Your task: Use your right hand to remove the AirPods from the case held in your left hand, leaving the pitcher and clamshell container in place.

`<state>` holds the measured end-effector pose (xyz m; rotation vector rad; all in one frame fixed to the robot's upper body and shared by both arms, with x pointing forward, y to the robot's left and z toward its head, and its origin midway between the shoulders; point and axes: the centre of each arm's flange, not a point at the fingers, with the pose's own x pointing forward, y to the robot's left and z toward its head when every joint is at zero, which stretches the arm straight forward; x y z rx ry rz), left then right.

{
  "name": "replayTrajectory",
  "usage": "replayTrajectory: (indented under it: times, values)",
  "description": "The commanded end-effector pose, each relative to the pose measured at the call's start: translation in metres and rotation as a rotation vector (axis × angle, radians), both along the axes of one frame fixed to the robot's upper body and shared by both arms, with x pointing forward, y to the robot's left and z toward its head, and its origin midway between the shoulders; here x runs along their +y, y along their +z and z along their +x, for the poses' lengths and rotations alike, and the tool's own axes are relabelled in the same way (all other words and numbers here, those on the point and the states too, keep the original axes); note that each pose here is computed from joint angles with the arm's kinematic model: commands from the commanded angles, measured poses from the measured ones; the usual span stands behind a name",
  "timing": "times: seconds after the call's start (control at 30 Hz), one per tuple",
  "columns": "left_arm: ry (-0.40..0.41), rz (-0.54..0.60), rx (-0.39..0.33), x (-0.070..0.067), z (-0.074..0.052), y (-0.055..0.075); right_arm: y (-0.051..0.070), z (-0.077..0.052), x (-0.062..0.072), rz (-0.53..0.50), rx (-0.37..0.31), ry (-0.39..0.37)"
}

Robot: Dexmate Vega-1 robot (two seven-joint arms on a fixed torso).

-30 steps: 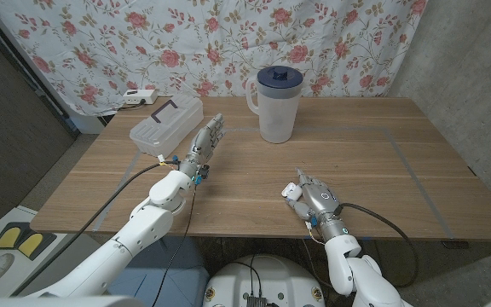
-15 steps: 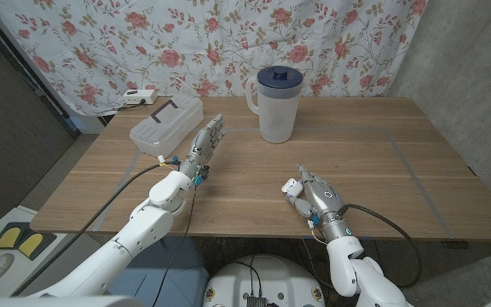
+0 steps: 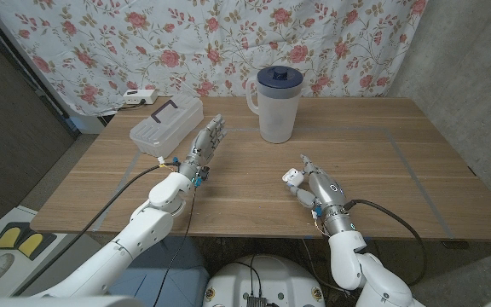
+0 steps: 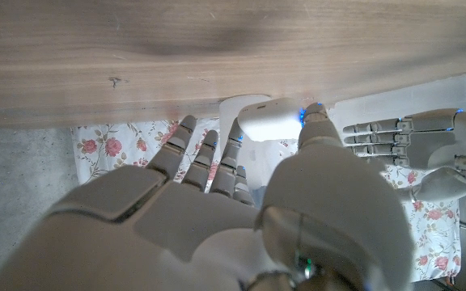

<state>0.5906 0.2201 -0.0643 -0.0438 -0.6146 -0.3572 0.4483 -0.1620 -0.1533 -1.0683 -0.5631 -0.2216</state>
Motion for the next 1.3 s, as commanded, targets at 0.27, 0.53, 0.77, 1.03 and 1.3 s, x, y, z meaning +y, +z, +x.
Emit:
replayTrajectory:
  times: [0.27,0.53,0.77,1.03,1.3]
  values:
    - [-0.055,-0.051,-0.038,-0.020,0.002,-0.007,0.029,0.010,-0.007,0.134,-0.034,0.051]
    - [-0.056,-0.045,-0.065,-0.033,-0.003,-0.005,0.050,0.010,-0.013,0.155,-0.080,0.070]
    - [-0.099,-0.028,-0.066,-0.052,-0.004,-0.011,0.057,0.009,-0.018,0.172,-0.087,0.075]
    - [-0.090,-0.053,-0.077,-0.061,-0.006,-0.016,0.065,0.007,-0.022,0.205,-0.098,0.079]
    - [-0.090,-0.121,-0.113,-0.077,-0.012,-0.019,0.078,0.001,-0.025,0.233,-0.117,0.091]
